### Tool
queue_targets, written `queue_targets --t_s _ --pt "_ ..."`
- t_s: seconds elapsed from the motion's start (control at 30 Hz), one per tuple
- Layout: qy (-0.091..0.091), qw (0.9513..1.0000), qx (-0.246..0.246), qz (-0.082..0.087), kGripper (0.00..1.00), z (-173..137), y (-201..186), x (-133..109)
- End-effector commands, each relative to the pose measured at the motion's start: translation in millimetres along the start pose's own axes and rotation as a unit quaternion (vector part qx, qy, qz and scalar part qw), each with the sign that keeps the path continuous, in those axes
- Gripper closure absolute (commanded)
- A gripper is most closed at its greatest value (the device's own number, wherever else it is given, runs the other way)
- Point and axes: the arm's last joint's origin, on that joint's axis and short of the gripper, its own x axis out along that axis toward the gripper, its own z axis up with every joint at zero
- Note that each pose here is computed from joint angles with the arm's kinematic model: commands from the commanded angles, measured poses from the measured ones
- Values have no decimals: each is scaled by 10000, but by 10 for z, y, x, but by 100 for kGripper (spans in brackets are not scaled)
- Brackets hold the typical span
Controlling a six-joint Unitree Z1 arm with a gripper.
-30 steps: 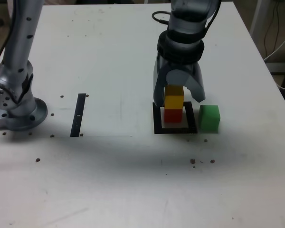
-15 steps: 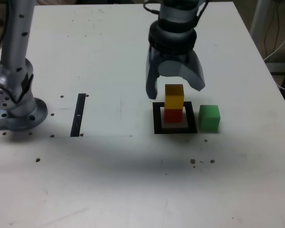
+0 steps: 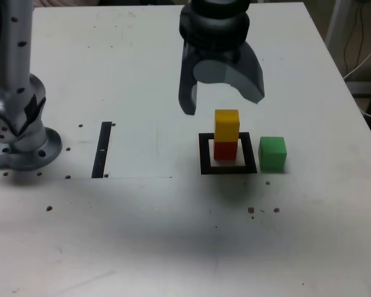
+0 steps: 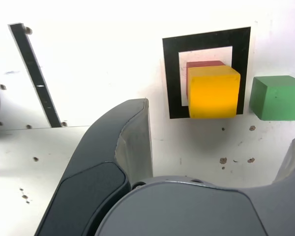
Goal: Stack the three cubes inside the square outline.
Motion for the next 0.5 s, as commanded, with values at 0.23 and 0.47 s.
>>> queue_targets --t_s 0.23,0.47 --pt "-313 9981 482 217 0 232 -257 -211" --pt "-239 9974 647 201 0 476 -362 -80"
